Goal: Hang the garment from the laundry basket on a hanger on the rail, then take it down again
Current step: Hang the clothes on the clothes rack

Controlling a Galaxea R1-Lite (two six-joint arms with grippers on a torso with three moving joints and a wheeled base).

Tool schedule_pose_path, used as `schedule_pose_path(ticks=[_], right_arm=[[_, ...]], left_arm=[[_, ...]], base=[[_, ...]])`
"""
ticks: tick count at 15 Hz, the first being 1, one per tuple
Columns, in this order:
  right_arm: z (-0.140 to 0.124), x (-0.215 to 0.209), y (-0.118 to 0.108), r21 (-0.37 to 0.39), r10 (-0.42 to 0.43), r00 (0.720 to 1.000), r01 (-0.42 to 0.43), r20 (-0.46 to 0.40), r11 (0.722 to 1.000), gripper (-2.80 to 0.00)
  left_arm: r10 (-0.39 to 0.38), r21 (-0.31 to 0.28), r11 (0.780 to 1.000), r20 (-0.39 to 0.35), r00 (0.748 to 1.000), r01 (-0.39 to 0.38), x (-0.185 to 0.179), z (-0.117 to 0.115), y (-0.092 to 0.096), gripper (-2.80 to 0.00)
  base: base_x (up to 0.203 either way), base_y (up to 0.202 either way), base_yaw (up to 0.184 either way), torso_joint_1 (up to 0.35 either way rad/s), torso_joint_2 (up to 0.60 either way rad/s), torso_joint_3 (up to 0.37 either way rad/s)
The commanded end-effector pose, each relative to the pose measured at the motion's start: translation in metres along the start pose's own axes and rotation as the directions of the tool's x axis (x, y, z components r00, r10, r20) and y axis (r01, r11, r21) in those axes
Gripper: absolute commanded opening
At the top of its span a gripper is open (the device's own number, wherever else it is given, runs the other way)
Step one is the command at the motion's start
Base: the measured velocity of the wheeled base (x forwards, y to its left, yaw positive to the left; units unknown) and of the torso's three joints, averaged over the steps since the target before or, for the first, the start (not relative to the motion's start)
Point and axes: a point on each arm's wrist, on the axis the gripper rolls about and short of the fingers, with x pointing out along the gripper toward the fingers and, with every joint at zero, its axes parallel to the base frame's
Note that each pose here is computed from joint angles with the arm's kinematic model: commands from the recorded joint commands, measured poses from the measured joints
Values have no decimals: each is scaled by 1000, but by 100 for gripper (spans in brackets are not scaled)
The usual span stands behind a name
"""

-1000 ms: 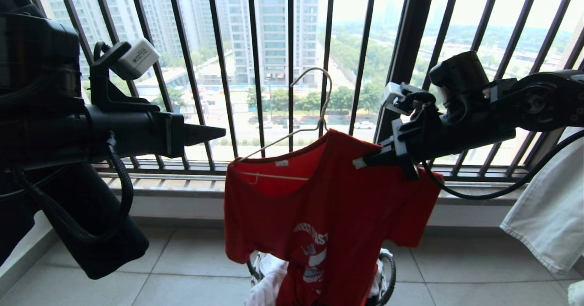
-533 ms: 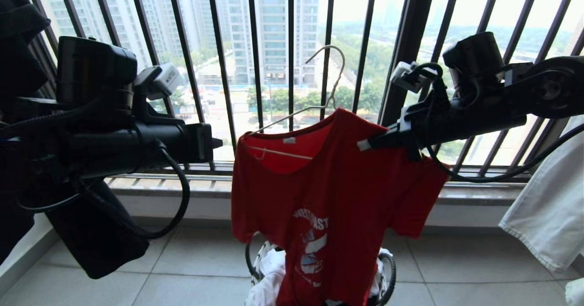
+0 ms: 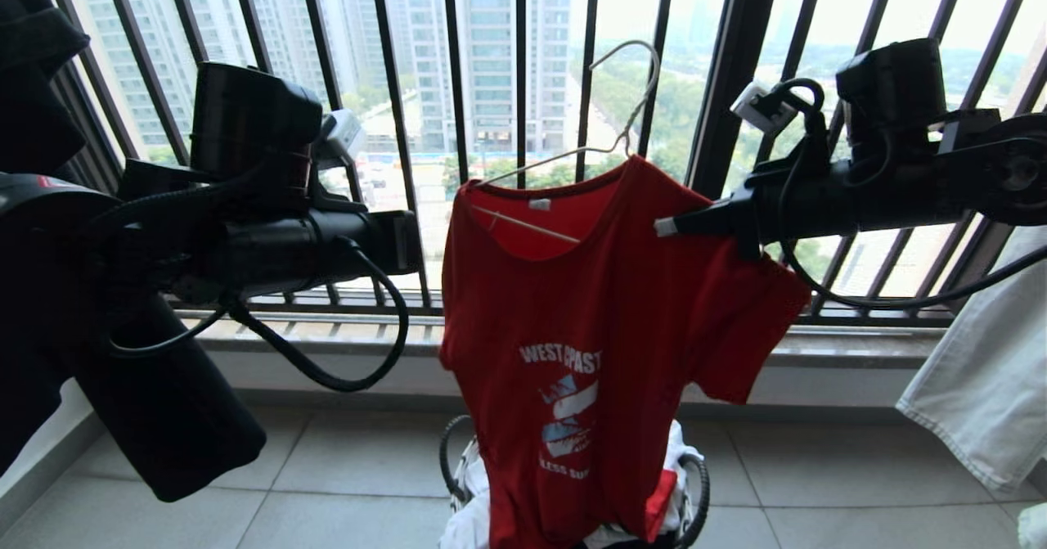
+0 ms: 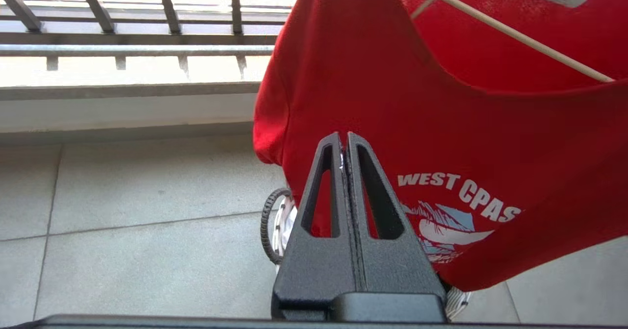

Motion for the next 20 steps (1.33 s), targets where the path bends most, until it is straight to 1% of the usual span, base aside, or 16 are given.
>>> schedule_pose_path(ticks=[1,3,4,6,7,8,9,10,11,14,17,18,19,20], right_arm=[[6,-11,6,-6,-7,1000,7,18,1000,-280],[9,-16,11,-10,-8,1000,9,26,1000,-280],[8,-15,10,-7,-5,1000,6,20,1000,-280],[6,-12,12,2,7,1000,-7,5,1000,-280],[5,-11,14,7,14,1000,-14,-3,1000,-280],[4,-9,16,15,26,1000,-25,-16,1000,-280],[3,-8,16,16,29,999,-29,-19,999,-280],[3,-6,18,19,36,999,-36,-22,999,-280],[2,-4,19,19,42,999,-42,-25,999,-280],[2,0,23,22,60,998,-59,-35,998,-280],[2,3,27,26,76,996,-75,-45,997,-280],[2,4,29,24,84,995,-83,-45,996,-280],[2,4,31,28,90,995,-88,-49,996,-280],[2,5,33,40,96,994,-94,-52,995,-280]], left_arm=[[35,-11,999,-16,999,-35,5,5,6,-280],[48,-27,998,-83,995,-51,5,10,7,-280],[37,-57,997,-114,993,-43,6,12,7,-280],[-23,-163,987,-155,988,-3,4,29,7,-280],[-50,-232,973,-177,983,7,2,36,10,-280],[-93,-309,951,-210,973,25,2,41,16,-280],[-118,-344,938,-222,968,35,2,43,23,-280],[-120,-352,935,-224,967,35,3,43,25,-280],[-117,-352,936,-224,968,32,3,43,25,0],[-105,-348,937,-223,969,21,3,42,26,0],[-100,-340,940,-181,978,33,14,37,27,0],[-85,-335,942,-149,985,31,19,37,27,0],[-49,-330,944,-128,991,4,28,35,28,0],[-32,-327,945,-129,991,-12,33,33,29,0]], base=[[0,0,0,0,0,0],[0,0,0,0,0,0],[0,0,0,0,0,0],[0,0,0,0,0,0],[0,0,0,0,0,0],[0,0,0,0,0,0],[0,0,0,0,0,0],[0,0,0,0,0,0],[0,0,0,0,0,0],[0,0,0,0,0,0],[0,0,0,0,0,0],[0,0,0,0,0,0],[0,0,0,0,0,0],[0,0,0,0,0,0]])
